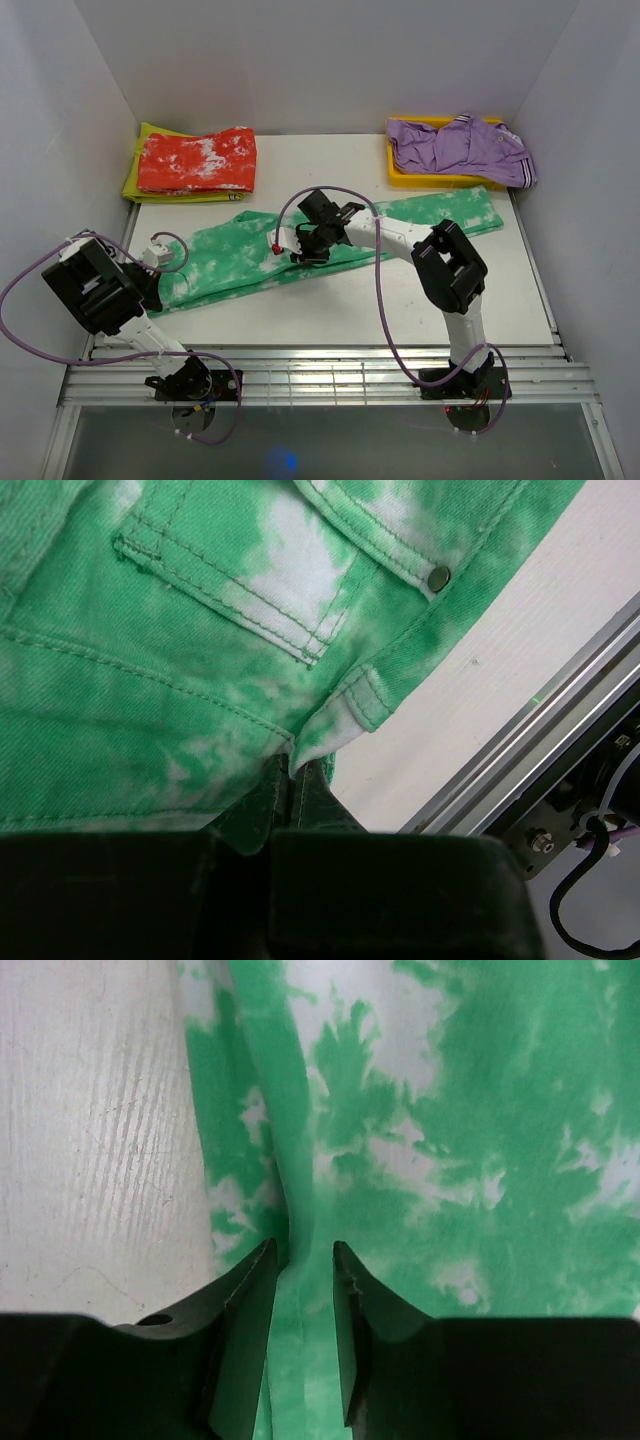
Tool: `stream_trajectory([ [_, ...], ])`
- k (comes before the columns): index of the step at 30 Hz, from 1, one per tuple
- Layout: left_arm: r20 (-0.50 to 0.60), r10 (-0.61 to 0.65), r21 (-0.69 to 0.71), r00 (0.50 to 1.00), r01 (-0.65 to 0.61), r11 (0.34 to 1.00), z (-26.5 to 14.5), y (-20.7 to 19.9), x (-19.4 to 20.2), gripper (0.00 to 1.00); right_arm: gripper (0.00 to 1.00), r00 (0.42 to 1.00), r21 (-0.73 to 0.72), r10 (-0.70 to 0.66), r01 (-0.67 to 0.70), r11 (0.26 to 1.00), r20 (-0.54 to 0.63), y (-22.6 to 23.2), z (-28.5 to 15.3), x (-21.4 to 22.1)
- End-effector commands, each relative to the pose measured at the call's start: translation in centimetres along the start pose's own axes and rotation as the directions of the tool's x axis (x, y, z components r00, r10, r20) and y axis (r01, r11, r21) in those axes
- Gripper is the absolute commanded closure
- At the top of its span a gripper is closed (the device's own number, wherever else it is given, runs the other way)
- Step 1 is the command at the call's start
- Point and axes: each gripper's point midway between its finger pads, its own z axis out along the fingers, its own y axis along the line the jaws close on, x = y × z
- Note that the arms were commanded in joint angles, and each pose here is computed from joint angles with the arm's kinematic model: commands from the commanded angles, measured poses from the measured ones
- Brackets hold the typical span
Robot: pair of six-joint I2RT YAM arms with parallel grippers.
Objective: Fold and stack the trousers
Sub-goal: Fold the trousers
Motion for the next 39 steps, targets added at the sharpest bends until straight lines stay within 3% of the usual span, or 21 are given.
stream_trajectory([
  [1,-0.098,0.061,-0.117,0.993,-0.072,0.990,-0.6,3.8,2.2,1.00,0.64,1.000,-0.059,0.001,-0.001,0.998,-0.004,0.8,0.1,0.3],
  [3,-0.098,0.058,-0.118,0.994,-0.069,0.991,-0.6,3.8,2.2,1.00,0.66,1.000,-0.078,0.005,-0.007,0.997,-0.018,1.3,0.5,0.7],
  [5,-0.099,0.058,-0.118,0.993,-0.069,0.991,-0.6,3.8,2.3,1.00,0.83,0.999,-0.077,0.007,-0.009,0.997,-0.034,1.2,0.7,1.3],
  [8,-0.099,0.056,-0.117,0.994,-0.067,0.991,-0.6,3.8,2.3,1.00,0.92,0.999,-0.074,0.003,-0.006,0.997,-0.045,1.1,0.6,1.5],
  [17,-0.101,0.052,-0.116,0.993,-0.064,0.991,-0.6,3.8,2.4,1.00,0.92,1.000,0.021,-0.019,0.019,1.000,-0.008,-0.6,-3.5,-1.2],
  [23,-0.104,0.043,-0.123,0.994,-0.055,0.991,-0.9,4.0,2.5,1.00,0.92,0.998,-0.042,-0.016,0.013,0.999,-0.068,1.6,-3.9,0.5],
  [32,-0.106,0.042,-0.143,0.993,-0.057,0.988,-1.8,4.5,2.4,1.00,0.92,0.986,-0.168,0.048,-0.075,0.983,-0.160,5.7,-0.3,5.0],
  [39,-0.116,0.034,-0.167,0.993,-0.054,0.985,-2.4,4.9,2.5,1.00,0.91,0.975,-0.190,0.120,-0.155,0.969,-0.184,4.5,2.3,5.2],
])
